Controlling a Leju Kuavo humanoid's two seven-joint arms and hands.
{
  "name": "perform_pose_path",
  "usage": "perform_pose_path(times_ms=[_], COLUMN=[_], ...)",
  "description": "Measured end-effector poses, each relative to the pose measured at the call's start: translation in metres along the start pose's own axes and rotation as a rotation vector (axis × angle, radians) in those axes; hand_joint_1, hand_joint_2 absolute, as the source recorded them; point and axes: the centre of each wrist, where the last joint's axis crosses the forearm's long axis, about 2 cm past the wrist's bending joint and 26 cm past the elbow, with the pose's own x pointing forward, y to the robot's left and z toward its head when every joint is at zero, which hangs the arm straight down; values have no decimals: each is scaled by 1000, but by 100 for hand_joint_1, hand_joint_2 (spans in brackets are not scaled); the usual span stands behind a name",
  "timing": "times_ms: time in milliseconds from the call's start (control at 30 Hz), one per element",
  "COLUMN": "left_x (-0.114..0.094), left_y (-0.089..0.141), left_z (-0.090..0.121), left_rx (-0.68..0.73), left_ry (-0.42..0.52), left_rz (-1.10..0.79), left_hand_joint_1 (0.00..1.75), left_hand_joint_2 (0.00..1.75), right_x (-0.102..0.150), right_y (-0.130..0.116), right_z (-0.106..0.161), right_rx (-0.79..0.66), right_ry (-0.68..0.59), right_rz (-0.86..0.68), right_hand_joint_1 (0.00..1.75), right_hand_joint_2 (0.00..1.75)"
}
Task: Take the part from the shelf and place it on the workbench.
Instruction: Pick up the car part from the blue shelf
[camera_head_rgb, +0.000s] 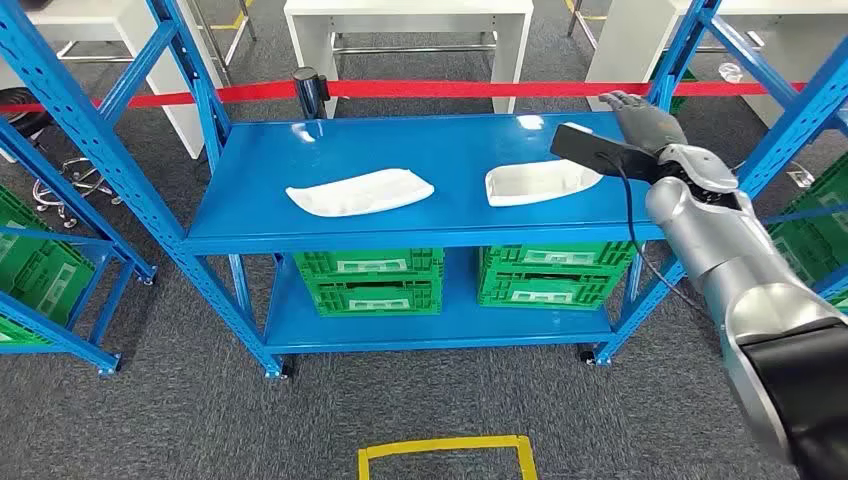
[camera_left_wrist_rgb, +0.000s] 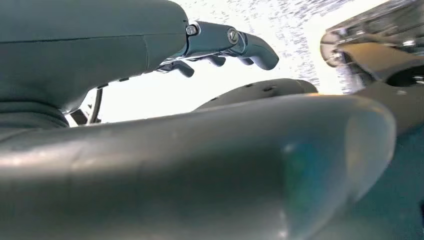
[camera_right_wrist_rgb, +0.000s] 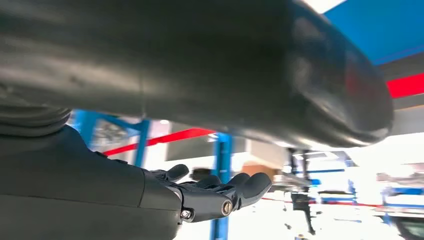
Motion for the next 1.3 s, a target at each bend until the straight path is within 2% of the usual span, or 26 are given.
perform_pose_path(times_ms=[100,233,367,500,633,833,1000,1167,1300], left_x=[1,3,4,2,1,6,5,4,1], left_y=[0,0,-1,-1,-2,-2,-3,-4,-4], left_z=[0,0,0,0,0,0,-1,-1,-1], left_rx=[0,0,21,21,20,20,18,19,22], left_ry=[-3,-8,-13,-12,-9,-17,-21,-21,-17], left_rz=[-1,1,3,2,-5,-15,-11,-1,1], left_hand_joint_1=[0,0,0,0,0,0,0,0,0], left_hand_joint_2=[0,0,0,0,0,0,0,0,0], right_x=[8,34,54,67,76,82,85,92,93], right_y=[5,8,27,55,69,71,84,75,80], right_z=[-2,-8,-8,-1,4,7,16,22,32], right_rx=[11,-3,7,37,49,58,97,111,146], right_ry=[-22,-95,-142,-169,-193,-234,-282,-341,-368], right_rz=[-1,-15,-27,-40,-45,-61,-83,-84,-88], right_hand_joint_1=[0,0,0,0,0,0,0,0,0], right_hand_joint_2=[0,0,175,175,175,175,175,175,175])
